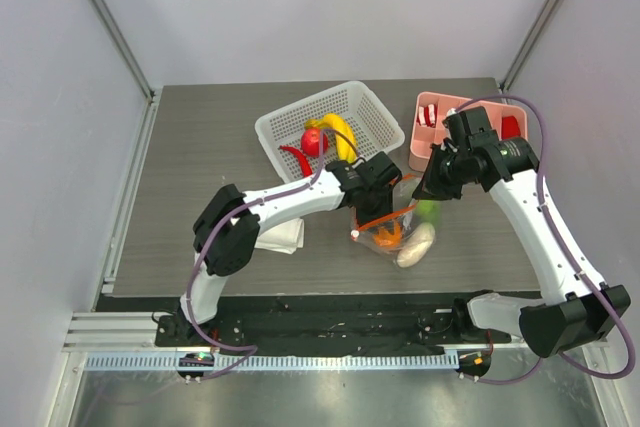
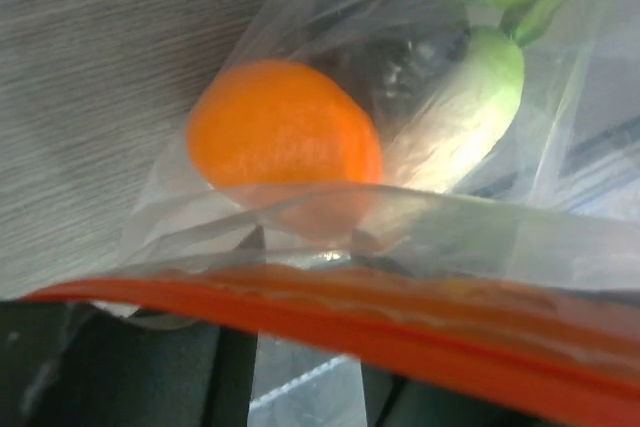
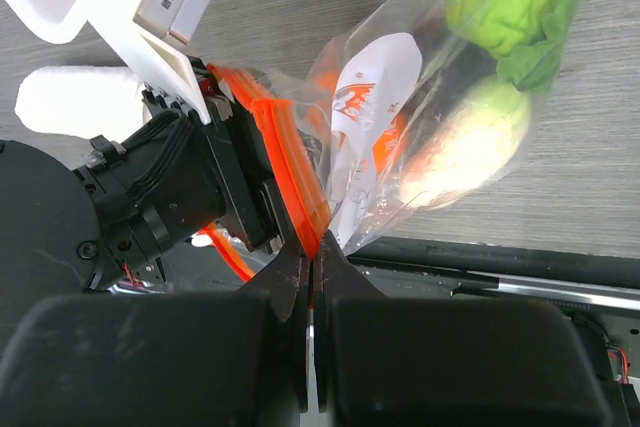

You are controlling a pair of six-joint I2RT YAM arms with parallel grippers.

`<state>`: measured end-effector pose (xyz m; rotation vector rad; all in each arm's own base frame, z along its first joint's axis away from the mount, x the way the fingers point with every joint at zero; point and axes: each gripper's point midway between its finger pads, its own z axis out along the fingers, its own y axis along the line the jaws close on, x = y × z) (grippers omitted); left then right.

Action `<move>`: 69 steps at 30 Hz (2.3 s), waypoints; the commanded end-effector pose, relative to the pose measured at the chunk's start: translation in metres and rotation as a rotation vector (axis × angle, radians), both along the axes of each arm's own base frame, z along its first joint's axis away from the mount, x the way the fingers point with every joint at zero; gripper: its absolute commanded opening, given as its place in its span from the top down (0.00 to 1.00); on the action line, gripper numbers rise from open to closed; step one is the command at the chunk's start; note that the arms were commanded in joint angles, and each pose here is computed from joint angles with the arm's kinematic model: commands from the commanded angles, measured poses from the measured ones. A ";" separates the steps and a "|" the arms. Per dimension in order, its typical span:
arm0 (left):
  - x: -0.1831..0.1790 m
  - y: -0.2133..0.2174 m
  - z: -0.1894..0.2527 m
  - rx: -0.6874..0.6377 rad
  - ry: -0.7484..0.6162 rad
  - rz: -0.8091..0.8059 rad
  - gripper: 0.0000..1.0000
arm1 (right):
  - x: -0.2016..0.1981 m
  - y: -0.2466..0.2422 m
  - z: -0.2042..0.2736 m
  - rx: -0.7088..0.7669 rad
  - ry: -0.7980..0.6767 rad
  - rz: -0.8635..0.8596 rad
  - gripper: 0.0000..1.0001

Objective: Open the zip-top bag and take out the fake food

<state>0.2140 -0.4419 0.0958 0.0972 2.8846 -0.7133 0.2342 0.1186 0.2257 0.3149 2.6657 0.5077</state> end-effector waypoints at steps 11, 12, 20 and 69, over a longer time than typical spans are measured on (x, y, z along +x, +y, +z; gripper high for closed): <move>0.019 0.008 0.016 -0.022 -0.001 0.319 0.43 | 0.007 0.007 0.013 0.031 -0.051 -0.013 0.99; 0.021 0.007 0.015 -0.030 -0.004 0.340 0.42 | 0.007 0.006 0.012 0.029 -0.048 -0.014 0.99; 0.027 -0.006 -0.002 -0.028 0.062 0.444 0.40 | 0.006 0.007 0.010 0.028 -0.047 -0.013 0.99; 0.005 -0.029 0.121 -0.542 -0.373 -0.199 1.00 | 0.016 -0.026 0.006 -0.116 -0.103 -0.026 0.99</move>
